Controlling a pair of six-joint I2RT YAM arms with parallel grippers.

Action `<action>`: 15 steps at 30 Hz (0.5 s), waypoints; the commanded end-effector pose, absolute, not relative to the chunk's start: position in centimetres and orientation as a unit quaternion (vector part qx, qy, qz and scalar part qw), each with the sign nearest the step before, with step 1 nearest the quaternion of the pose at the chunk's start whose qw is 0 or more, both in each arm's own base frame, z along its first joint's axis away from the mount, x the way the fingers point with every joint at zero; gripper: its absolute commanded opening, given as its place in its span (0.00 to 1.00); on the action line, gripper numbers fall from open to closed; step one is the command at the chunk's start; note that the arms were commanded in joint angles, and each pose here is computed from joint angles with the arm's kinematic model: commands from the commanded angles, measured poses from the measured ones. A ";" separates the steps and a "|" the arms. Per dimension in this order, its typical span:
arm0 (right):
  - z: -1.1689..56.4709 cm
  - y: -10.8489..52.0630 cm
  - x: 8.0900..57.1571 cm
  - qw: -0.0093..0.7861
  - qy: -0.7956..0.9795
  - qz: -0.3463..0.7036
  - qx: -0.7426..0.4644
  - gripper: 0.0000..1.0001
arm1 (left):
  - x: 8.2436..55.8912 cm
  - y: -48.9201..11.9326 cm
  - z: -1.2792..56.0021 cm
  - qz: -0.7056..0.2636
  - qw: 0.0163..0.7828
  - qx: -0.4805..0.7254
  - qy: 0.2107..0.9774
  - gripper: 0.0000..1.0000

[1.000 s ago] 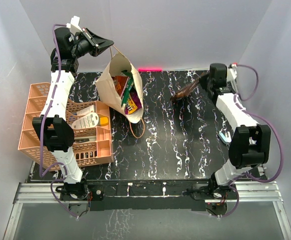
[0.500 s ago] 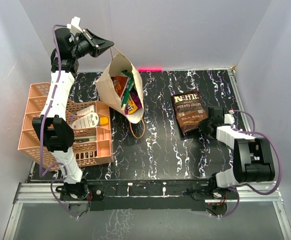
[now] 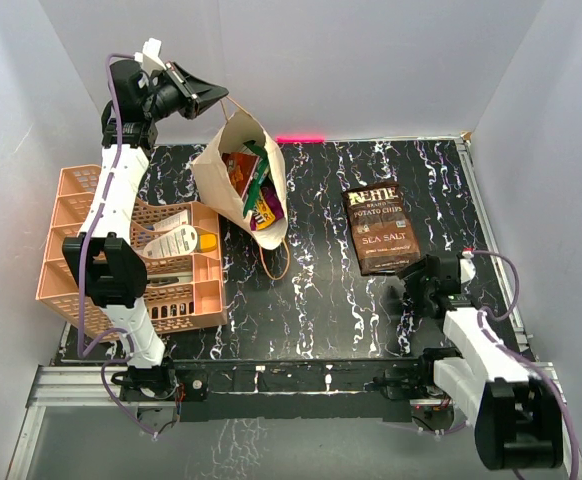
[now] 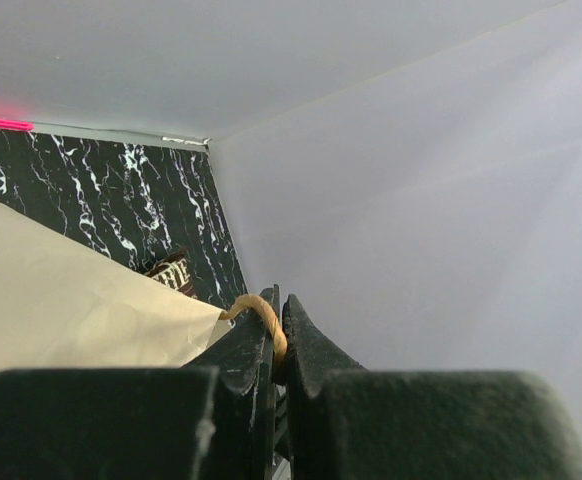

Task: Take the snacks out of the paper bag
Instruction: Place the snack at the center of the board.

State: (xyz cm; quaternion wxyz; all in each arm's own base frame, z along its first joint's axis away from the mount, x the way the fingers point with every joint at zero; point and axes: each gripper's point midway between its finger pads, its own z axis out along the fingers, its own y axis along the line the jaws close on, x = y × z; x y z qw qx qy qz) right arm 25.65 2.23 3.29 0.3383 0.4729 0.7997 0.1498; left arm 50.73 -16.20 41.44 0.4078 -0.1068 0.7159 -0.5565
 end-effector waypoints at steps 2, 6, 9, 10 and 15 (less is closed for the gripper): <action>11.1 3.2 27.2 0.440 0.806 0.192 0.347 0.71 | 48.2 -15.8 45.6 -0.570 0.433 -0.085 0.693 0.00; 16.2 6.8 28.5 0.473 0.814 0.269 0.203 0.74 | 47.9 -15.8 46.0 -0.571 0.437 -0.082 0.691 0.00; 16.9 9.9 28.9 0.434 0.828 0.319 0.155 0.75 | 47.7 -15.8 46.0 -0.570 0.438 -0.082 0.691 0.00; 17.3 11.3 29.0 0.425 0.831 0.330 0.142 0.75 | 47.6 -15.8 45.9 -0.569 0.437 -0.083 0.691 0.00; 21.3 20.8 28.8 0.436 0.820 0.364 0.077 0.75 | 47.6 -15.7 45.2 -0.568 0.432 -0.086 0.695 0.00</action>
